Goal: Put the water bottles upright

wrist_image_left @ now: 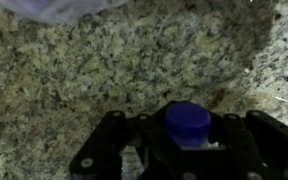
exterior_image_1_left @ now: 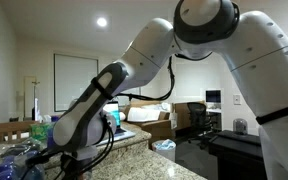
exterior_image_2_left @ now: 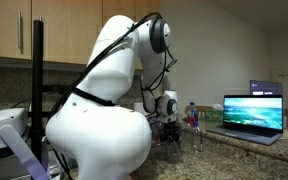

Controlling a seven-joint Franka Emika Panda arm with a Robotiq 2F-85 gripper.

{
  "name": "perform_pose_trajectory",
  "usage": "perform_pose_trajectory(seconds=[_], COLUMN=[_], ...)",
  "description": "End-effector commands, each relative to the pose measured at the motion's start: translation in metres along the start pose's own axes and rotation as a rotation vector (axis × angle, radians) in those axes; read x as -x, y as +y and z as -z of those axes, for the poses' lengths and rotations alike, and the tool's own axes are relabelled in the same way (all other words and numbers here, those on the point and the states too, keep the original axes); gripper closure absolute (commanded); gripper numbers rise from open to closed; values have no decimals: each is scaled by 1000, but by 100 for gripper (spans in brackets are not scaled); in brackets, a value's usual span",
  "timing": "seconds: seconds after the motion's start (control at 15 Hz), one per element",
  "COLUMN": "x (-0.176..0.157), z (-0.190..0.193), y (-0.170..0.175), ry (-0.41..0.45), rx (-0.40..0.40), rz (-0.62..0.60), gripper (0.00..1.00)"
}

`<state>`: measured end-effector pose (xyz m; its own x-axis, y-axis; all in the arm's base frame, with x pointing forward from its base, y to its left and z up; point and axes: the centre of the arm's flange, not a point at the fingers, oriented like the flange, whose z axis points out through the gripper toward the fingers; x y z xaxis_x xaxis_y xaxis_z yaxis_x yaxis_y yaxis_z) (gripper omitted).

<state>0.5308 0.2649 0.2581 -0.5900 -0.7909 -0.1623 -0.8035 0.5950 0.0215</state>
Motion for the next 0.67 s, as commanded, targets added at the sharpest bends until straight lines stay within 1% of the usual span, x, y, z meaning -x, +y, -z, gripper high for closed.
perform_pose_trajectory(seconds=[0.0,0.2,0.47,0.6], x=[-30,-51,-87,-95], z=[24,31,39,42], y=[13,23,35,42], ry=[-108,-205,-366,-433], rx=[-44,-74,-113,-121], rz=[68,154,285,320], gripper=[94,94,94,94])
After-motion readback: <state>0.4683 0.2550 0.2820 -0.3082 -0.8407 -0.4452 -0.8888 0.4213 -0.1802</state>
